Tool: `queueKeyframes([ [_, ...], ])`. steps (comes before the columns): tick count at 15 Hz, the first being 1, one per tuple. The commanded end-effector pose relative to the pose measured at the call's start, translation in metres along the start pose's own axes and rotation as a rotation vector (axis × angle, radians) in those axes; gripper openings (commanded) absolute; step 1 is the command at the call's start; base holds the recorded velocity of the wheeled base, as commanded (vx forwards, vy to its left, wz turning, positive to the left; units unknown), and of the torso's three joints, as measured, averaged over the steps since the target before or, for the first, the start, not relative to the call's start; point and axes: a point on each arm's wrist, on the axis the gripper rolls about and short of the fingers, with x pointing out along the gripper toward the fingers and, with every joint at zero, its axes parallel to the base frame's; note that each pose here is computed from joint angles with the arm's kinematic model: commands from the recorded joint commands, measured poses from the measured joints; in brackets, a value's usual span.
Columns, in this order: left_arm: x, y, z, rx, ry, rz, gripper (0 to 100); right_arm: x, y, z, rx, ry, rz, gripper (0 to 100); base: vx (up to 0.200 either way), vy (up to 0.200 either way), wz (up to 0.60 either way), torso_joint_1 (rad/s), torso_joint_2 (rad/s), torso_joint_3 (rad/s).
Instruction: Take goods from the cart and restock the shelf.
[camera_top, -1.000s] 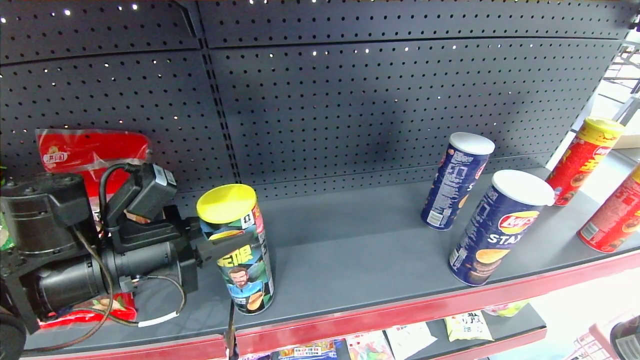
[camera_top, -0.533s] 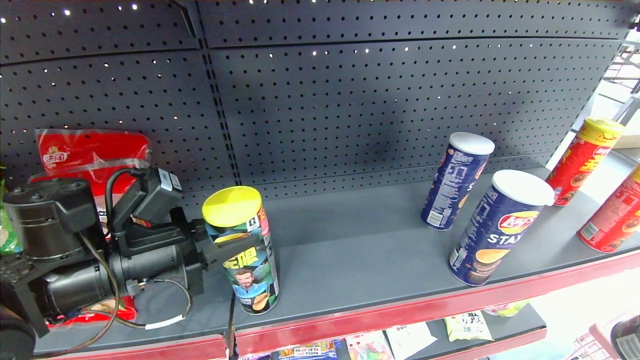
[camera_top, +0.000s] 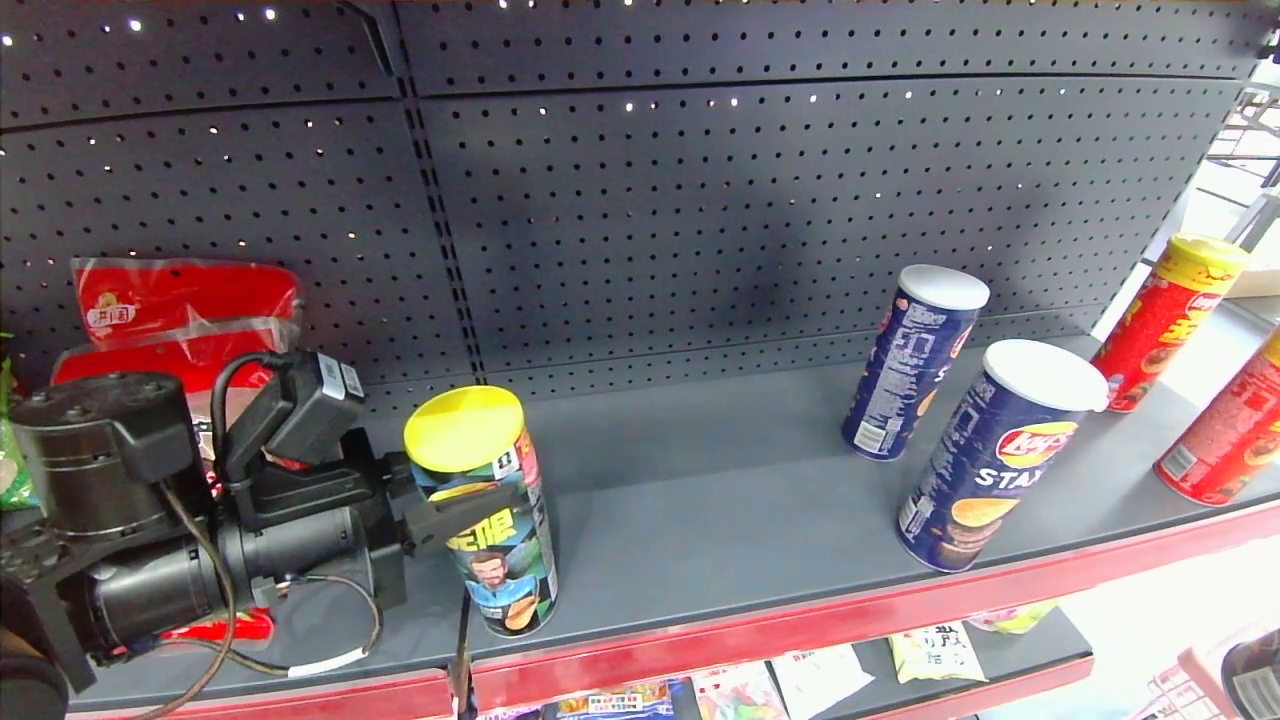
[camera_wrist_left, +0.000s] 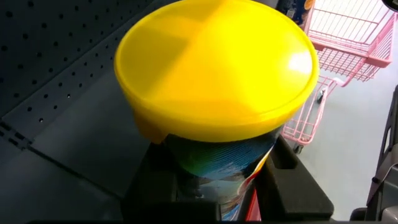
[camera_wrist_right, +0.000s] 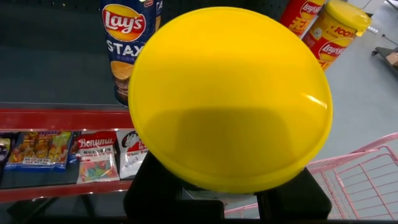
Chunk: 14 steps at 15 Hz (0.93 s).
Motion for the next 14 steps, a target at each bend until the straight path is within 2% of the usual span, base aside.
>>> queueKeyframes([
  [1,-0.001,-0.002,-0.001,-0.004,0.004,-0.003,0,0.001,0.000,0.000,-0.001,0.005,0.001,0,0.000,0.000,0.00,0.000,0.00,0.000],
  [2,-0.001,-0.002,-0.001,-0.002,0.006,-0.003,0,0.001,0.000,0.000,-0.001,0.005,0.001,0,0.000,0.000,0.00,0.000,0.00,0.000],
  [3,-0.001,-0.002,-0.002,0.005,0.007,-0.004,100,0.001,0.000,0.000,-0.001,0.005,0.001,0,0.000,0.000,0.00,0.000,0.00,0.000],
  [4,-0.001,-0.002,-0.002,0.012,0.010,-0.003,100,0.001,0.000,0.000,-0.001,0.005,0.001,0,0.000,0.000,0.00,0.000,0.00,0.000],
  [8,-0.003,-0.004,-0.005,0.005,0.019,-0.001,100,0.002,0.000,0.000,-0.002,0.010,0.004,0,0.000,0.000,0.00,0.000,0.00,0.000],
  [14,-0.019,-0.010,0.006,0.032,-0.020,0.088,100,0.003,0.000,0.001,-0.003,0.013,0.011,0,0.000,0.000,0.00,0.000,0.00,0.000],
])
